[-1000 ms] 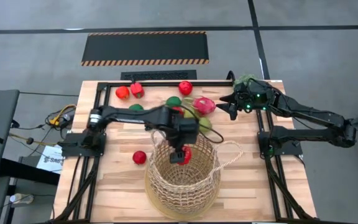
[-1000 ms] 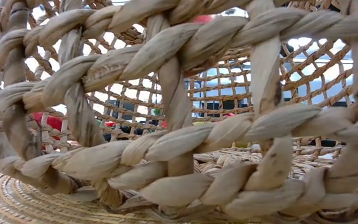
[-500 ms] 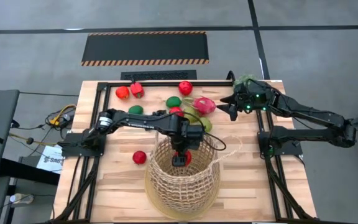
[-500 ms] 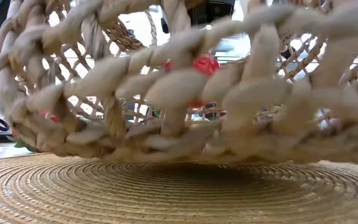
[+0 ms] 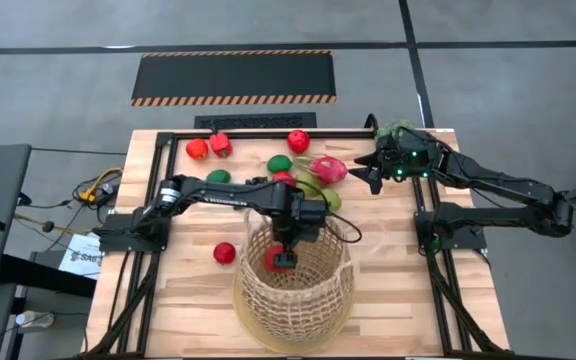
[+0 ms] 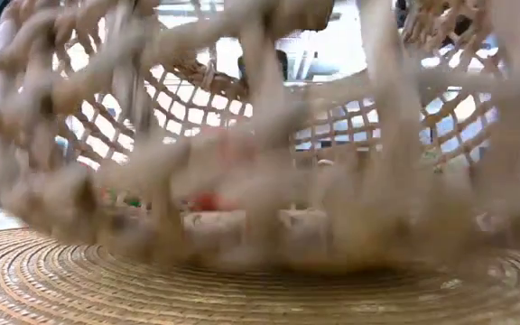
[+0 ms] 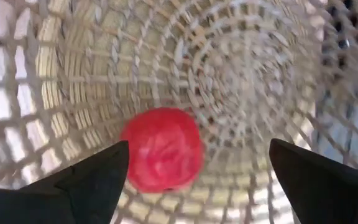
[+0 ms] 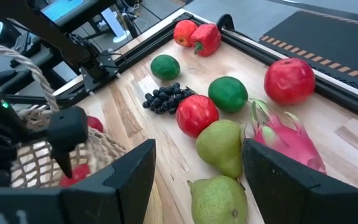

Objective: Build produce basket
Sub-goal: Put the apple into the basket, then put the bell pepper into the basket

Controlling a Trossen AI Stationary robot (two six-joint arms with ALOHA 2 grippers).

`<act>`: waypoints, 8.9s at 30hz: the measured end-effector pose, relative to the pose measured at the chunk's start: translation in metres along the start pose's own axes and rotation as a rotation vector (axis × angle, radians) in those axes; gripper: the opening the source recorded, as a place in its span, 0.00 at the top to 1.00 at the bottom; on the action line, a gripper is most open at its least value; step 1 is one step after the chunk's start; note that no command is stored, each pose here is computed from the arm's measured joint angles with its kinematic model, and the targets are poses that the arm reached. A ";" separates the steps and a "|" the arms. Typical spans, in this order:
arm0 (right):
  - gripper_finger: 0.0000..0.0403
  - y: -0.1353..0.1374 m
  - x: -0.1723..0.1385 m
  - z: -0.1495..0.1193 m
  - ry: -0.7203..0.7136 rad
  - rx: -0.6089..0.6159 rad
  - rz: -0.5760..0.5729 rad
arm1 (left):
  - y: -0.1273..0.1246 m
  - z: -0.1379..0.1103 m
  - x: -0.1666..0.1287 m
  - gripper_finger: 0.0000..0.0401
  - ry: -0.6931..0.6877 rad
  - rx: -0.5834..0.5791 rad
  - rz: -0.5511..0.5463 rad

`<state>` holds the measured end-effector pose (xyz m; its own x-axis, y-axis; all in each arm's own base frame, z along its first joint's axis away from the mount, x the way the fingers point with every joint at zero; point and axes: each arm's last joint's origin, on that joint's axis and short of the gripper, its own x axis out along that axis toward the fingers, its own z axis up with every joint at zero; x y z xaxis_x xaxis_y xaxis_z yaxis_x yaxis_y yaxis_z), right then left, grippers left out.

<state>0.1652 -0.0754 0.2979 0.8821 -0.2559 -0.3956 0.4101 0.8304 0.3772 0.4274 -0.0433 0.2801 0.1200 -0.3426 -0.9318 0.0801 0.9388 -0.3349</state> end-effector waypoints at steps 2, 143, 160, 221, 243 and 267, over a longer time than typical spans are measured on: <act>0.35 0.000 0.000 0.001 -0.006 0.001 0.002 | -0.002 -0.002 -0.018 0.07 0.001 0.003 -0.005; 0.35 0.000 0.000 0.001 -0.020 0.088 -0.022 | 0.266 -0.305 -0.063 0.42 -0.096 -1.111 0.556; 0.35 0.000 0.000 0.001 -0.020 0.087 -0.021 | 0.078 -0.252 -0.188 0.42 -1.091 -0.736 0.214; 0.35 -0.002 0.000 -0.007 0.062 0.058 -0.045 | -0.095 -0.017 -0.039 0.09 -0.174 0.104 -0.021; 0.35 -0.002 0.000 -0.007 0.060 0.010 -0.046 | 0.088 -0.126 -0.218 0.09 -0.433 -0.572 0.832; 0.35 -0.002 0.000 -0.007 0.057 0.041 -0.052 | 0.302 -0.249 -0.107 0.09 -0.183 -0.494 0.604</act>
<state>0.1628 -0.0740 0.2914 0.8454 -0.2684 -0.4618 0.4649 0.7954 0.3888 0.1926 0.2854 0.2441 0.1664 0.2693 -0.9486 -0.4928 0.8560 0.1566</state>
